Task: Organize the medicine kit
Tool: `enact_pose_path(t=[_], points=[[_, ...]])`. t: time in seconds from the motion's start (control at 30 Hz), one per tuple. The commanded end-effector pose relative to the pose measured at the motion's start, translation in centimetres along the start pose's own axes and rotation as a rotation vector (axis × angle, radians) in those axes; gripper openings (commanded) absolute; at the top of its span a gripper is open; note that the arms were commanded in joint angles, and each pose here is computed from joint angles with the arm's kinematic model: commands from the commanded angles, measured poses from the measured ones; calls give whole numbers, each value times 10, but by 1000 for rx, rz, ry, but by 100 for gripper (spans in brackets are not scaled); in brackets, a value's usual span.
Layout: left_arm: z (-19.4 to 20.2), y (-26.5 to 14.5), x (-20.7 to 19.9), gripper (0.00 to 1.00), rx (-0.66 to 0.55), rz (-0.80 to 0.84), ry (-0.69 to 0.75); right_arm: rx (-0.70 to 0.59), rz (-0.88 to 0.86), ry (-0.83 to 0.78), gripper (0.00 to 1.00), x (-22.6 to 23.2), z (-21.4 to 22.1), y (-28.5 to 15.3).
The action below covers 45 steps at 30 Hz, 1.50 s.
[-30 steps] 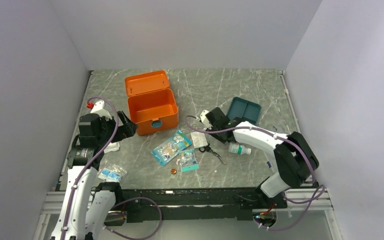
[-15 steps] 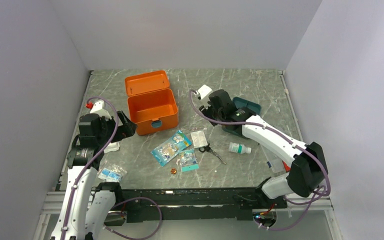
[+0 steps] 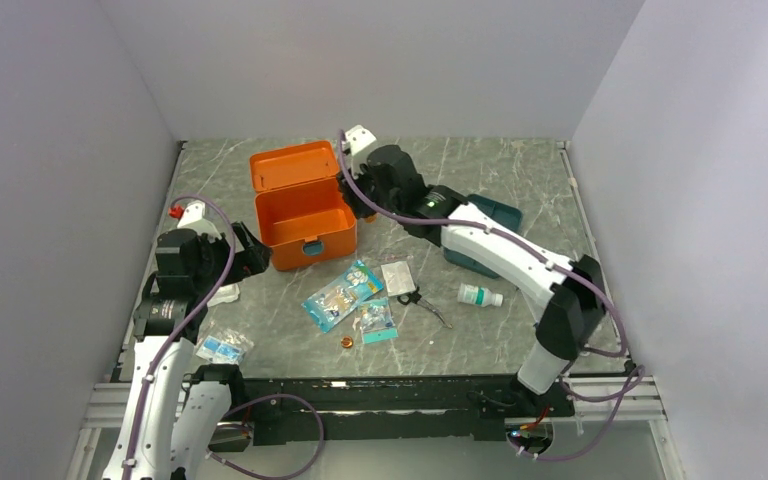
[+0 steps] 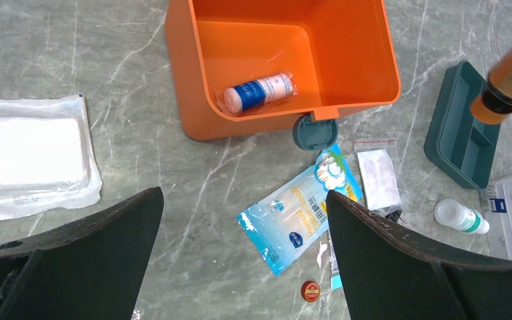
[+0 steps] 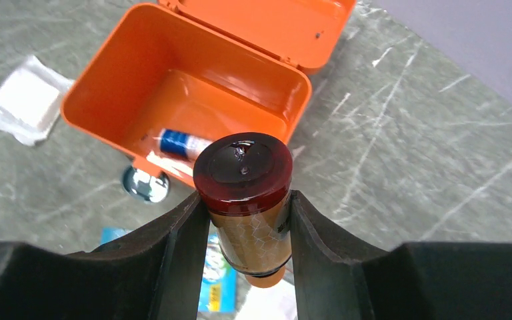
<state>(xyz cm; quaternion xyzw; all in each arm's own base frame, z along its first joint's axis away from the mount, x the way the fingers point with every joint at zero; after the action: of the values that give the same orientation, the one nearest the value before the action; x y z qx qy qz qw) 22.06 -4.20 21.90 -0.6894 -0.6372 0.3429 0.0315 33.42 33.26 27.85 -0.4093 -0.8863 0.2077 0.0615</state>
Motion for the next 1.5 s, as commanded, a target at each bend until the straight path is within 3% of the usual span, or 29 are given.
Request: enact_pose_path(t=[0.0,0.3,0.57,1.47], points=[[-10,-5,-2,99,-47,1,25,-99,-1,136,15,14,-40,17],[-9,-4,-3,99,-46,11,22,-99,55,310,15,29,-50,61],[-9,-4,-5,99,-44,20,22,-1,134,428,15,32,-30,101],[-7,-5,-10,100,-40,53,27,295,269,465,19,26,73,169]])
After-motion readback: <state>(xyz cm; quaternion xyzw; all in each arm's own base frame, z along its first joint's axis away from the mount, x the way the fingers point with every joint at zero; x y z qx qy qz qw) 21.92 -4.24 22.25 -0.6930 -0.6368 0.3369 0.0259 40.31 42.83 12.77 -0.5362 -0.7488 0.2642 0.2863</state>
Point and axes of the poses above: each gripper's point midway between its finger pads, its own y axis out along the fingers, its own x axis along the line the jaws close on, z = x × y, the point moved 3 cm from there along -y, back along the fingers
